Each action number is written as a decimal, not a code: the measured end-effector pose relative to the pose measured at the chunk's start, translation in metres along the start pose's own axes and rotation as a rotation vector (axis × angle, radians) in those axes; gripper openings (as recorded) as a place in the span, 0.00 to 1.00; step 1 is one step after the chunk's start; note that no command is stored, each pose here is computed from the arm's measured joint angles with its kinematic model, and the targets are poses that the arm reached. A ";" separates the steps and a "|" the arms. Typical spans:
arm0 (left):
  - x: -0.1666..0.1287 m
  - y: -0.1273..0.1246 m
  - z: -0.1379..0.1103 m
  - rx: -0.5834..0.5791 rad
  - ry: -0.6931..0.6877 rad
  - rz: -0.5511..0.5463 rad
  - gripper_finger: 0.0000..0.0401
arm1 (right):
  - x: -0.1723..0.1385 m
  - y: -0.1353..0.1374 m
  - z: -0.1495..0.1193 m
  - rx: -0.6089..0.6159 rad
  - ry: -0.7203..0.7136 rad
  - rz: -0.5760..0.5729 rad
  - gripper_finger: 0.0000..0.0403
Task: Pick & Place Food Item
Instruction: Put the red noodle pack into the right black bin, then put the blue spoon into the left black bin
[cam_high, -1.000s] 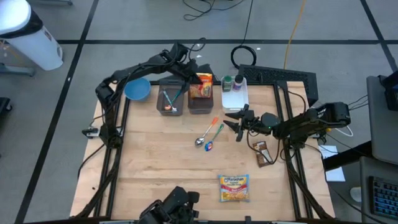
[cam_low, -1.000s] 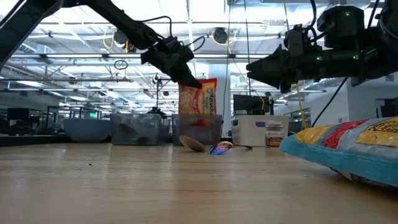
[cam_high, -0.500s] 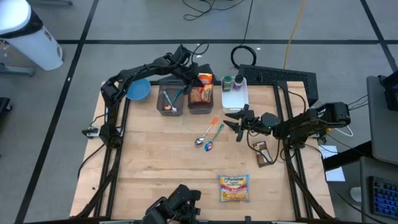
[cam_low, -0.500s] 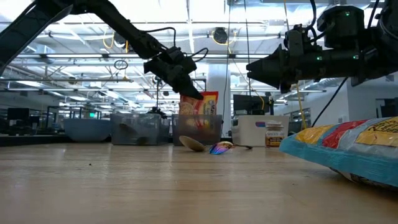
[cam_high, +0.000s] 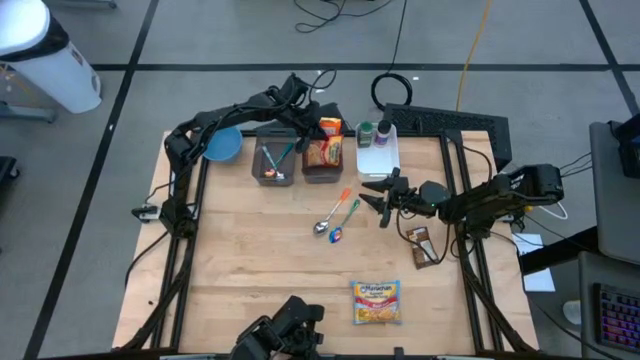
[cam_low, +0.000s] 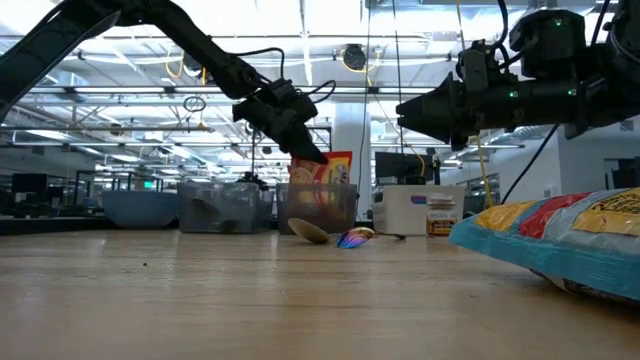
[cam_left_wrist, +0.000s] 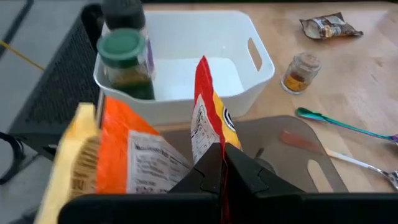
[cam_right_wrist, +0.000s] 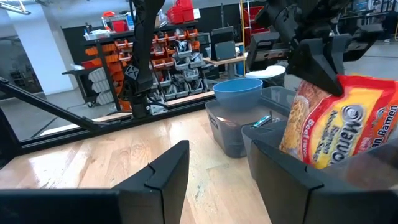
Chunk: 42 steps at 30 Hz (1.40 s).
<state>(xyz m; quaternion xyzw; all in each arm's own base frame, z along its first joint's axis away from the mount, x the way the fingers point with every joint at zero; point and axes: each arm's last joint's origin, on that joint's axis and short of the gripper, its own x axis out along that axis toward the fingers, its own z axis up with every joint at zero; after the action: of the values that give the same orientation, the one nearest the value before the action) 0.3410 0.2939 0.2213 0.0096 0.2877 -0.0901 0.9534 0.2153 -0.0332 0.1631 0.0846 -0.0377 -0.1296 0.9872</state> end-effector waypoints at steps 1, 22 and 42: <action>0.001 0.001 -0.001 0.000 0.008 0.010 0.03 | 0.000 0.000 0.000 0.000 0.000 0.000 0.41; 0.000 0.005 -0.003 0.000 0.054 0.094 0.06 | 0.000 0.000 -0.001 -0.002 0.013 -0.002 0.41; -0.019 0.013 0.036 -0.033 0.056 0.236 0.50 | 0.000 0.000 -0.001 -0.009 0.015 -0.003 0.41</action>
<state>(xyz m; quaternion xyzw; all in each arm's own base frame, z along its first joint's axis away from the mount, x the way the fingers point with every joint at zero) 0.3474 0.3075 0.2617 0.0304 0.3123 0.0278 0.9491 0.2154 -0.0332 0.1616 0.0813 -0.0296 -0.1303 0.9877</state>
